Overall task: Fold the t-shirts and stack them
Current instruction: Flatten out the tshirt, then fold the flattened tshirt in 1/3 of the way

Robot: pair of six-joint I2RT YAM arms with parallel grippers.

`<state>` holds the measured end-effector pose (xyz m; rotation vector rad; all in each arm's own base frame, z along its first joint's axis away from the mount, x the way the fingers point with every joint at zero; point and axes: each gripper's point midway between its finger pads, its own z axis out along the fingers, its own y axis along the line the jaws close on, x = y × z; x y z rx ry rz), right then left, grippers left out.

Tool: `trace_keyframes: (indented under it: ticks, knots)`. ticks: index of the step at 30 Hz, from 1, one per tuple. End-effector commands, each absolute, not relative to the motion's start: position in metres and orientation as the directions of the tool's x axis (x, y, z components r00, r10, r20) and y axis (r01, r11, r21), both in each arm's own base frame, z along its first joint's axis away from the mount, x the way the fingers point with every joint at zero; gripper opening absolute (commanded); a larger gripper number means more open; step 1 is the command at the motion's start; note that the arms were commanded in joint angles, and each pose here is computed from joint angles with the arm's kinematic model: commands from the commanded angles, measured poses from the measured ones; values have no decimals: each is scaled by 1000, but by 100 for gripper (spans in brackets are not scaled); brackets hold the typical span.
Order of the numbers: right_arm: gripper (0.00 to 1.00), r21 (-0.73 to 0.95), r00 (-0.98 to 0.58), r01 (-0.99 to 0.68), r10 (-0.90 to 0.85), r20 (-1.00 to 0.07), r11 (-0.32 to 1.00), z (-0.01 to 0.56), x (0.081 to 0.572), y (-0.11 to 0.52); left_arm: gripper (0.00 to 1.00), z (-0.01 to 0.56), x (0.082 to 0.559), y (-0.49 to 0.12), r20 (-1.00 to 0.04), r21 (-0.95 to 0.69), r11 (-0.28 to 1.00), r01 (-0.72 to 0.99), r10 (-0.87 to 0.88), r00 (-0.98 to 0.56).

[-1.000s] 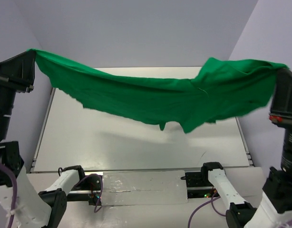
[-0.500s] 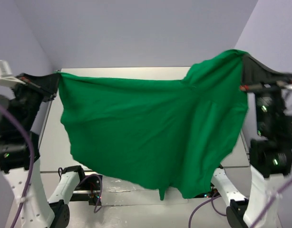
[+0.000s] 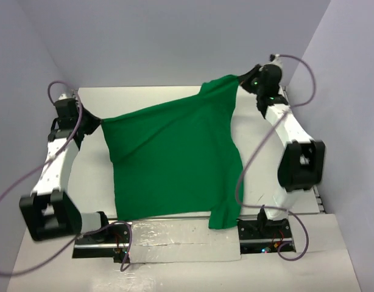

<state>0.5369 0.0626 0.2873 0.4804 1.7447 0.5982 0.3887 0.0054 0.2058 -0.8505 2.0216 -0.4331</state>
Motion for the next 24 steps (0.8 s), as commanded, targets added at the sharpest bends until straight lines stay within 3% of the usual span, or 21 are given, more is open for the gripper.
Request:
trace_keyframes:
  ticks: [1, 11, 24]
  knots:
    - [9, 643, -130, -143, 630, -766, 752, 323, 595, 82, 10, 222, 446, 43, -684, -540, 712, -448, -682, -259]
    - [9, 638, -192, -202, 608, -770, 744, 295, 635, 139, 10, 205, 490, 58, -676, -488, 721, -492, -669, -309]
    - [9, 633, -231, -157, 595, -770, 758, 263, 541, 123, 10, 178, 472, 72, -646, -461, 692, -556, -691, -325]
